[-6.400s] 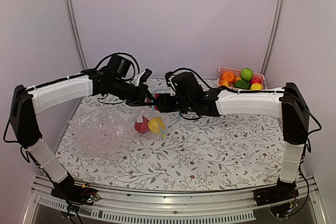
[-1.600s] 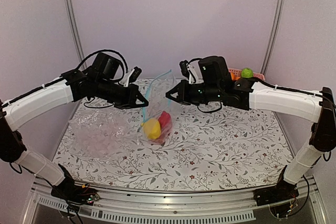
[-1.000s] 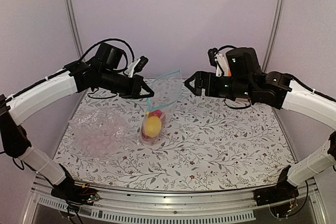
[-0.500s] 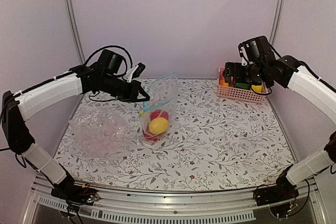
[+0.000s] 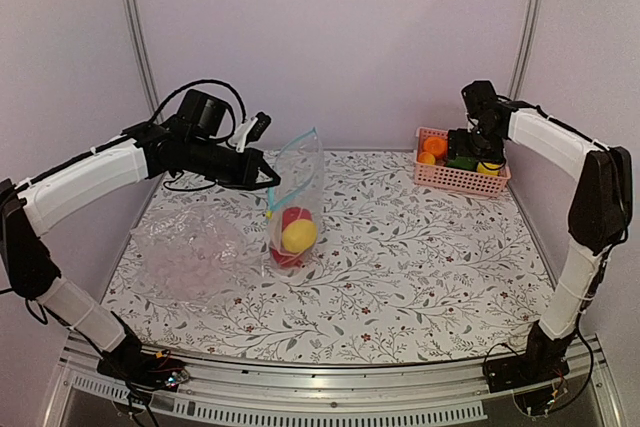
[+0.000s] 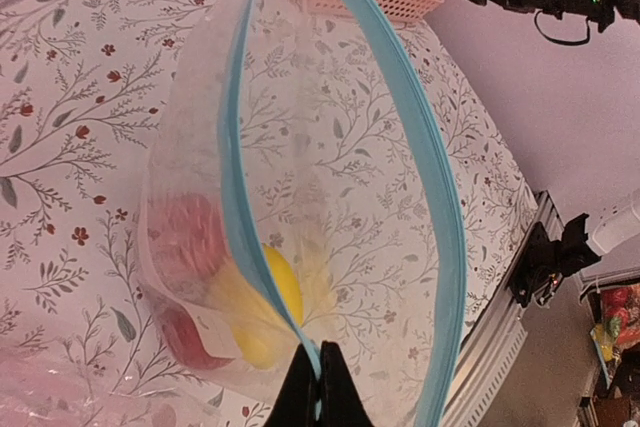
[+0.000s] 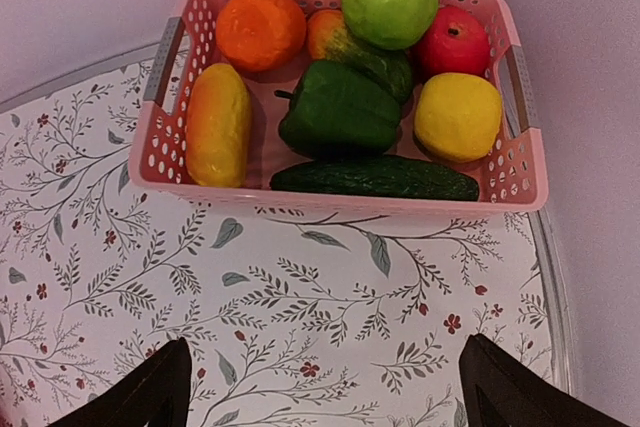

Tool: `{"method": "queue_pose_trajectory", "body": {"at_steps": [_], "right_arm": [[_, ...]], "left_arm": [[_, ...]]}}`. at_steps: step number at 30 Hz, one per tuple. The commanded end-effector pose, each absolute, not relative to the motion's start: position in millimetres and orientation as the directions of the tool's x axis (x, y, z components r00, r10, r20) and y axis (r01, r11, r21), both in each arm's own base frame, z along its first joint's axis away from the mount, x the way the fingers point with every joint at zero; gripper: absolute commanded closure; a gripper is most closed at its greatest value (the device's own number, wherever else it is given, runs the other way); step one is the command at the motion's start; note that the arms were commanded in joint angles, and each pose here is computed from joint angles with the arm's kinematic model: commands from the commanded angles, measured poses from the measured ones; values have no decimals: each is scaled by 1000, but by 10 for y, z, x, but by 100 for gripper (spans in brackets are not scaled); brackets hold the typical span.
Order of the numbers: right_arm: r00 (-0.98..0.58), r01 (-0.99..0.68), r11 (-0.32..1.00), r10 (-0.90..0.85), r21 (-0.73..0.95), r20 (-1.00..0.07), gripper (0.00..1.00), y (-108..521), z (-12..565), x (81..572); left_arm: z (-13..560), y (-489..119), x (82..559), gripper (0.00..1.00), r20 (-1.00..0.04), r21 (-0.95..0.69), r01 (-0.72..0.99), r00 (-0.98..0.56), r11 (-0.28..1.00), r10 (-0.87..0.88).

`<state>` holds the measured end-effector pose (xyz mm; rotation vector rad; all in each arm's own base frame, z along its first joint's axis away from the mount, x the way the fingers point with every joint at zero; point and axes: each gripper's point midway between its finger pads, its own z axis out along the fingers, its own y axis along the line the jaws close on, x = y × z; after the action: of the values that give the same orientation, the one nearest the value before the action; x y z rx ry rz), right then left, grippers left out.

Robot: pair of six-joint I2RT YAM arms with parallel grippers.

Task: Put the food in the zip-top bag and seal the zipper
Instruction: Pick up the fake fruit from the bin.

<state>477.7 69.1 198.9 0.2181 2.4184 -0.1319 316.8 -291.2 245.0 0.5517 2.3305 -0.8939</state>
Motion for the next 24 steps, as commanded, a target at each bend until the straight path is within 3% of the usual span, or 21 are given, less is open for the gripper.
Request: {"method": "queue_pose_trajectory", "body": {"at_steps": [1,7,12,24], "right_arm": [[-759,230,972,147,-51,-635,8,436,1807,5027],[-788,287,955,193,-72,-584,17,49,1355,5337],[-794,315,949,265,2,-547,17,-121,1090,5536],[-764,446,892,334,-77,-552,16,-658,799,5701]], "left_arm": [[2448,-2853,3153,100,-643,-456,551,-747,699,170],[2390,-2840,3176,100,-636,-445,545,-751,711,178],[2366,-2842,3182,100,-632,-444,542,-754,713,179],[2340,-2849,3182,100,-625,-449,541,-759,711,183]]}}
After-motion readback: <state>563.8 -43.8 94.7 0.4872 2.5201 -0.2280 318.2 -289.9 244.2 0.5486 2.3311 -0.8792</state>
